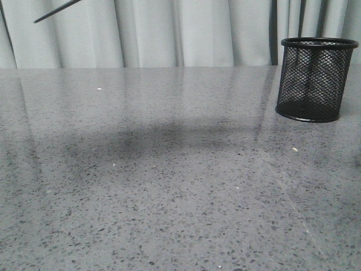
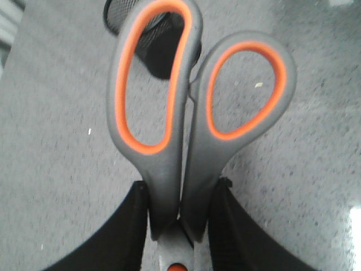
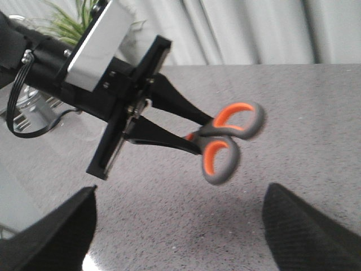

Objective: Put scissors into bucket

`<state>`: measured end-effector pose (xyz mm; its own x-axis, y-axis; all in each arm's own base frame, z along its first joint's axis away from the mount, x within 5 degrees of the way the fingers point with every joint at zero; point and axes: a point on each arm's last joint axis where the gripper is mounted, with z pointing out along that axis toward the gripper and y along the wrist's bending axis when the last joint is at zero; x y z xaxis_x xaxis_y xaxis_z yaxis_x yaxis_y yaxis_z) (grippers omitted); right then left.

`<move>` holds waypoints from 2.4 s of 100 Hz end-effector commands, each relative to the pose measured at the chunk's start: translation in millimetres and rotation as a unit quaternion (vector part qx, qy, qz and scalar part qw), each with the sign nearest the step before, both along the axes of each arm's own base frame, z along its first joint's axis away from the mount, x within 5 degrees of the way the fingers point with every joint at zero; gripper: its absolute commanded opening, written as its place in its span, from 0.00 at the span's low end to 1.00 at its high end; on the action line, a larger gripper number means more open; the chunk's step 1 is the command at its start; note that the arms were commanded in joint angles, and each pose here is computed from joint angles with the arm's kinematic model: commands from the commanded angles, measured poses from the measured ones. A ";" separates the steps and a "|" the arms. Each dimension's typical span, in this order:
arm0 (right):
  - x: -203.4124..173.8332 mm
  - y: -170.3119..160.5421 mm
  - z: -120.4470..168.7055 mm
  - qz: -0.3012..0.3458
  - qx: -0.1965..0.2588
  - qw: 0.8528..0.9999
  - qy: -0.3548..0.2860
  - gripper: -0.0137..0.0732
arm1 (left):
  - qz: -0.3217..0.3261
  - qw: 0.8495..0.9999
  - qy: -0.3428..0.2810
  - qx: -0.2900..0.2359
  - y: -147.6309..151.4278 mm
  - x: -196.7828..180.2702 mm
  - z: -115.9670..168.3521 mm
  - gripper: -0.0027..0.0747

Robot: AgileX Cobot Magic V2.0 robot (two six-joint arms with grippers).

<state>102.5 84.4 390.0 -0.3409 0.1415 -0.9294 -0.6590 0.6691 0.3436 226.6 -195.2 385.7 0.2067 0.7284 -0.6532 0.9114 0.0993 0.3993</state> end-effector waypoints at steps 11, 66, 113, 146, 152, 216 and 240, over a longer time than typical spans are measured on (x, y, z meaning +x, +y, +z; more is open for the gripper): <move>16.0 8.5 16.8 0.003 0.004 1.000 -0.014 0.87 | -0.006 0.997 -0.053 -0.062 -9.9 -14.3 26.8 0.01; 44.5 9.4 12.3 -0.060 0.003 0.998 -0.024 0.87 | 0.013 0.986 -0.120 -0.118 3.2 -30.3 57.7 0.01; 67.8 21.1 18.6 -0.059 0.034 0.998 0.009 0.87 | 0.006 0.987 -0.105 -0.124 3.2 -34.5 58.5 0.01; 92.1 33.7 9.7 -0.058 0.059 0.995 0.063 0.86 | 0.004 0.985 -0.081 -0.153 0.6 -37.2 60.9 0.01; 94.8 35.7 7.2 -0.056 0.064 0.994 0.074 0.84 | 0.004 0.985 -0.079 -0.155 0.4 -37.5 61.0 0.01; 93.3 29.9 16.2 -0.076 0.070 0.994 0.036 0.08 | 0.006 0.974 -0.113 -0.195 18.4 -59.7 85.6 0.45; 84.6 1.6 48.1 -0.125 0.031 0.990 -0.057 0.08 | 0.006 0.953 -0.168 -0.252 55.8 -105.7 120.6 0.54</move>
